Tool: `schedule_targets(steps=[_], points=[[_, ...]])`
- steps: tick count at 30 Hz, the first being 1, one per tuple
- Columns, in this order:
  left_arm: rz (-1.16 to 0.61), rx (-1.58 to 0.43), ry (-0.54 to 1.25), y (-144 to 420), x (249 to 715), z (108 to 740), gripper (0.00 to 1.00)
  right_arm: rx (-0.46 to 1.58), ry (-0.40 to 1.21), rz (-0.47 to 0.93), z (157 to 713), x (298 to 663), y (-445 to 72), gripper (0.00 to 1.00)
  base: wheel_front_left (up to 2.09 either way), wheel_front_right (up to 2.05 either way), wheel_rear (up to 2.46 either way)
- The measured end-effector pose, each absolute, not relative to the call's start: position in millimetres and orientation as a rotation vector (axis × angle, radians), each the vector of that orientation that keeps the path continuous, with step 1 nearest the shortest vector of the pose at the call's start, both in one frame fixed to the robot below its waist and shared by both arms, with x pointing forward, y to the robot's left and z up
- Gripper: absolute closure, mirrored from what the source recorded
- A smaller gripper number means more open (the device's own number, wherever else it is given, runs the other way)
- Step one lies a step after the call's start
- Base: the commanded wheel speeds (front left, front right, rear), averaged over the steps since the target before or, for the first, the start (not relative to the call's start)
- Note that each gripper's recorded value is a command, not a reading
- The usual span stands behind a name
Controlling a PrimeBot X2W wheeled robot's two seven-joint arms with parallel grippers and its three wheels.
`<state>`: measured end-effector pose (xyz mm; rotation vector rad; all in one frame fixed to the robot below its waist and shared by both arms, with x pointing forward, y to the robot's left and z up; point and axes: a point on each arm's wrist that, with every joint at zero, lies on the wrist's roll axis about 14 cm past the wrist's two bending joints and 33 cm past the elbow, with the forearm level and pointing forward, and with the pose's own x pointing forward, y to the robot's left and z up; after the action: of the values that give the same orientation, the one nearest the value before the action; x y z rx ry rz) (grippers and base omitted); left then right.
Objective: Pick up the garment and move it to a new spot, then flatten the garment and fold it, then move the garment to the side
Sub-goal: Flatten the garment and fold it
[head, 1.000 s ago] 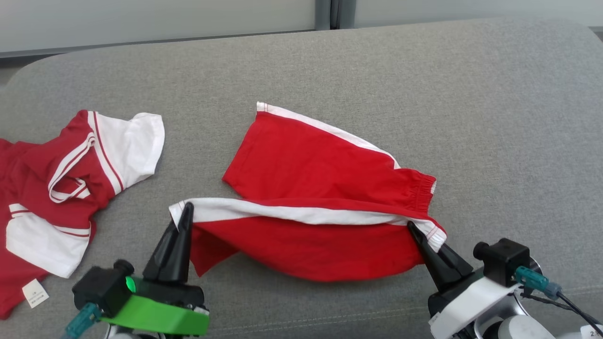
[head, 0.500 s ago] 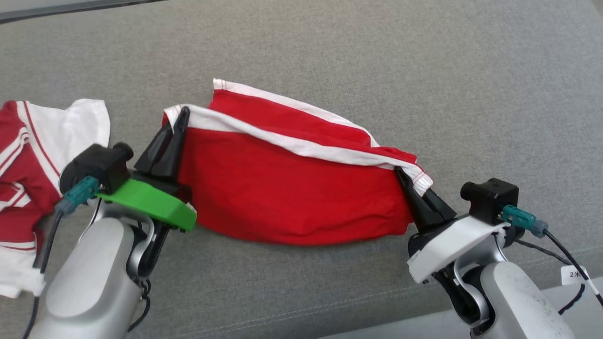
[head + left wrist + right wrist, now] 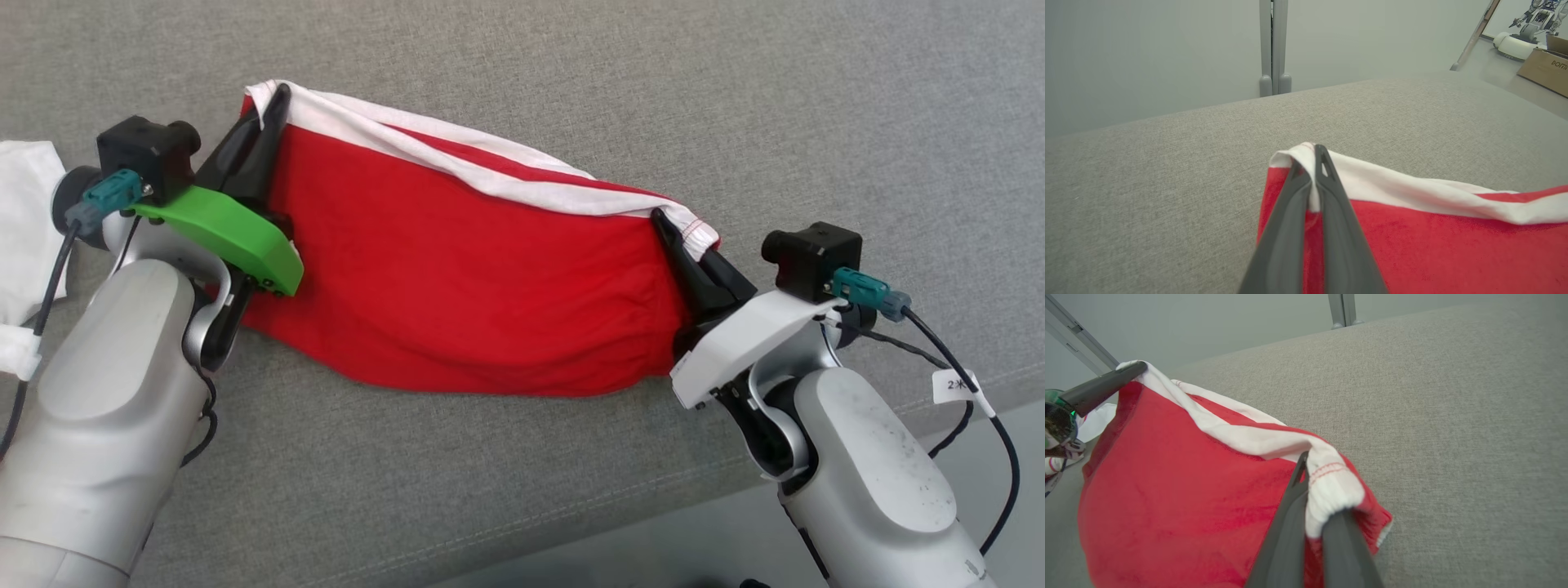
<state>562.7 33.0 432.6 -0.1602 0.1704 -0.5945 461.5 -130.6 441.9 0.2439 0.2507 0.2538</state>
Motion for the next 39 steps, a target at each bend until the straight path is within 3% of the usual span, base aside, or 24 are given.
schedule_targets(steps=[9, 10, 12, 13, 14, 15, 16, 17, 27, 39], points=[[-0.578, -0.155, 0.24, 30, 580, 406, 1.0, 0.25, 0.291, 0.225, 420, 470, -136, 1.0, 0.0, 0.0, 0.0], [-0.577, -0.15, 0.248, 31, 580, 404, 1.0, 0.249, 0.292, 0.224, 419, 470, -136, 0.95, 0.0, 0.0, 0.0], [-0.576, -0.145, 0.268, 31, 580, 402, 1.0, 0.247, 0.291, 0.223, 419, 472, -137, 0.72, 0.0, 0.0, 0.0], [-0.576, -0.141, 0.281, 31, 580, 400, 0.85, 0.245, 0.292, 0.223, 419, 472, -137, 0.52, 0.0, 0.0, 0.0], [-0.577, -0.135, 0.292, 31, 579, 398, 0.63, 0.244, 0.292, 0.223, 418, 472, -137, 0.0, 0.0, 0.0, 0.0], [-0.577, -0.132, 0.301, 31, 579, 397, 0.44, 0.242, 0.295, 0.224, 417, 472, -137, 0.0, 0.0, 0.0, 0.0], [-0.578, -0.131, 0.308, 31, 578, 396, 0.07, 0.24, 0.297, 0.226, 417, 472, -137, 0.0, 0.0, 0.0, 0.0], [-0.577, -0.128, 0.32, 32, 578, 395, 0.0, 0.237, 0.298, 0.227, 417, 473, -137, 0.0, 0.0, 0.0, 0.0], [-0.594, -0.08, 0.383, 37, 570, 401, 0.0, 0.191, 0.302, 0.223, 422, 468, -149, 0.0, 0.0, 0.0, 0.0], [-0.517, -0.127, 0.362, 81, 551, 424, 0.0, 0.176, 0.287, 0.17, 444, 435, -178, 0.0, 0.0, 0.0, 0.0]])
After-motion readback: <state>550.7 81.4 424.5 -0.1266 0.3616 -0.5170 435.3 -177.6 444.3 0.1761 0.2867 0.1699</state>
